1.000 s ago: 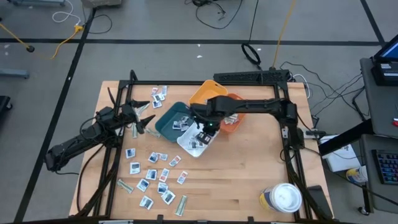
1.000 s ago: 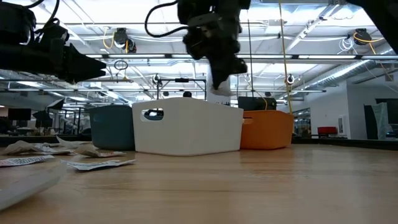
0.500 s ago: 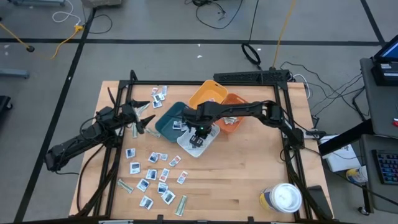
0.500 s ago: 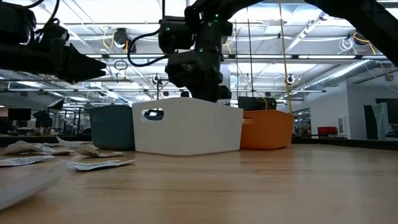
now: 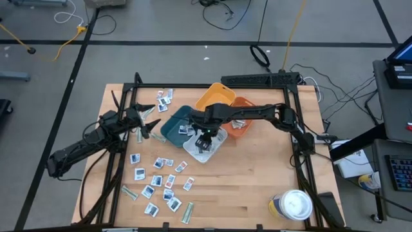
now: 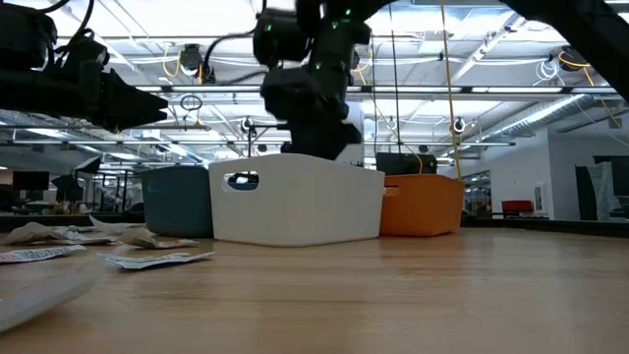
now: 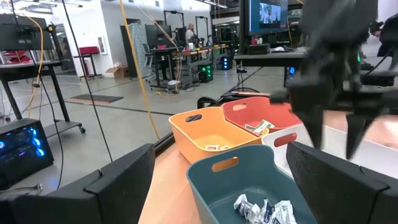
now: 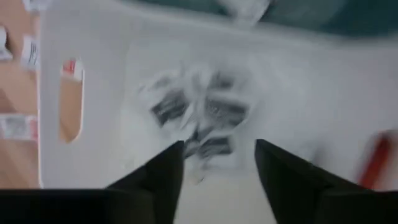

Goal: Pick & Place First Aid Supplies
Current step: Put the green bandage pack into the orange bin

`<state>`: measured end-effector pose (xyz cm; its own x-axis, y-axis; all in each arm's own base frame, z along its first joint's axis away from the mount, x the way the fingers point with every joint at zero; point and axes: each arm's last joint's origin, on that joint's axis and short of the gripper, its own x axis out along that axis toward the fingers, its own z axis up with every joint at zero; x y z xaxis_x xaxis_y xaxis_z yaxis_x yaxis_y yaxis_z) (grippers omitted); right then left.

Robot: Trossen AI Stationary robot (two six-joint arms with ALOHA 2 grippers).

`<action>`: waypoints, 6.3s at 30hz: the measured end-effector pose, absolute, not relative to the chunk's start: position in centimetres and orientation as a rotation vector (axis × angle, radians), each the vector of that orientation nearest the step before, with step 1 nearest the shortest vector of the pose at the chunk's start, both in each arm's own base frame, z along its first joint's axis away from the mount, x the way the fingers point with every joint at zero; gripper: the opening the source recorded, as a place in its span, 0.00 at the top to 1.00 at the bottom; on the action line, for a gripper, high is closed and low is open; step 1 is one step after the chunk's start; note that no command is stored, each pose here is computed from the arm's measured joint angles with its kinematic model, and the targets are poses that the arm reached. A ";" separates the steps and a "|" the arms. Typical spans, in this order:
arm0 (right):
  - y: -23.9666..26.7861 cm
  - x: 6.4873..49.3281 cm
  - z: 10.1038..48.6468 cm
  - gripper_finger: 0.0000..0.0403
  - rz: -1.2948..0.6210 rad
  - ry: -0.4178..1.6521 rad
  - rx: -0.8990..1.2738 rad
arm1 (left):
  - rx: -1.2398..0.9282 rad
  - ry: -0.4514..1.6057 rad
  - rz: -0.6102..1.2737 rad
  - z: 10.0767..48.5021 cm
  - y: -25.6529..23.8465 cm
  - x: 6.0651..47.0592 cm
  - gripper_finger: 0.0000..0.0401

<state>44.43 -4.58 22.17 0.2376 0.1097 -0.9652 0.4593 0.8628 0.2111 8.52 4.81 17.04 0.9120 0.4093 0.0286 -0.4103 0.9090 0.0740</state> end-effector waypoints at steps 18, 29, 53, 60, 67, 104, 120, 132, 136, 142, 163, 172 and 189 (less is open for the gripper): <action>-7.0 33.4 28.4 0.19 -0.439 0.545 0.065 | 0.079 -0.013 0.422 17.0 4.8 8.5 0.08; -6.2 19.8 26.1 0.05 -0.571 0.152 -0.110 | 0.079 -0.012 0.423 17.0 4.8 8.5 0.08; -5.3 9.7 18.3 0.06 -0.737 -0.097 -0.065 | 0.079 -0.012 0.423 17.0 4.8 8.5 0.08; -4.9 8.7 18.5 0.06 -0.737 -0.156 -0.061 | 0.079 -0.012 0.423 17.0 4.8 8.5 0.08; -4.7 8.3 17.5 0.06 -0.733 -0.100 0.033 | 0.079 -0.012 0.422 17.0 4.8 8.5 0.08; -4.8 8.4 17.5 0.06 -0.733 -0.106 0.053 | 0.021 -0.017 0.420 17.3 4.8 8.5 0.08; -4.8 8.4 17.5 0.06 -0.733 -0.107 0.052 | -0.663 0.303 0.435 29.5 5.2 10.7 0.08; -4.8 8.4 17.5 0.06 -0.733 -0.107 0.053 | -0.841 0.662 0.386 34.0 4.8 17.2 0.08; -4.8 8.4 17.5 0.06 -0.733 -0.107 0.052 | -0.876 0.768 0.396 34.4 3.8 19.7 0.08; -4.8 8.4 17.5 0.06 -0.733 -0.107 0.053 | -0.918 0.925 0.371 34.4 1.2 23.1 0.08; -4.8 8.4 17.5 0.06 -0.733 -0.106 0.053 | -1.052 1.409 0.506 27.7 -6.7 28.0 0.08; -4.8 8.4 17.5 0.06 -0.733 -0.106 0.052 | -1.065 1.448 0.681 25.2 -10.1 28.5 0.08; -4.8 8.4 17.5 0.06 -0.733 -0.106 0.052 | -0.983 1.422 0.760 25.1 -20.0 33.5 0.08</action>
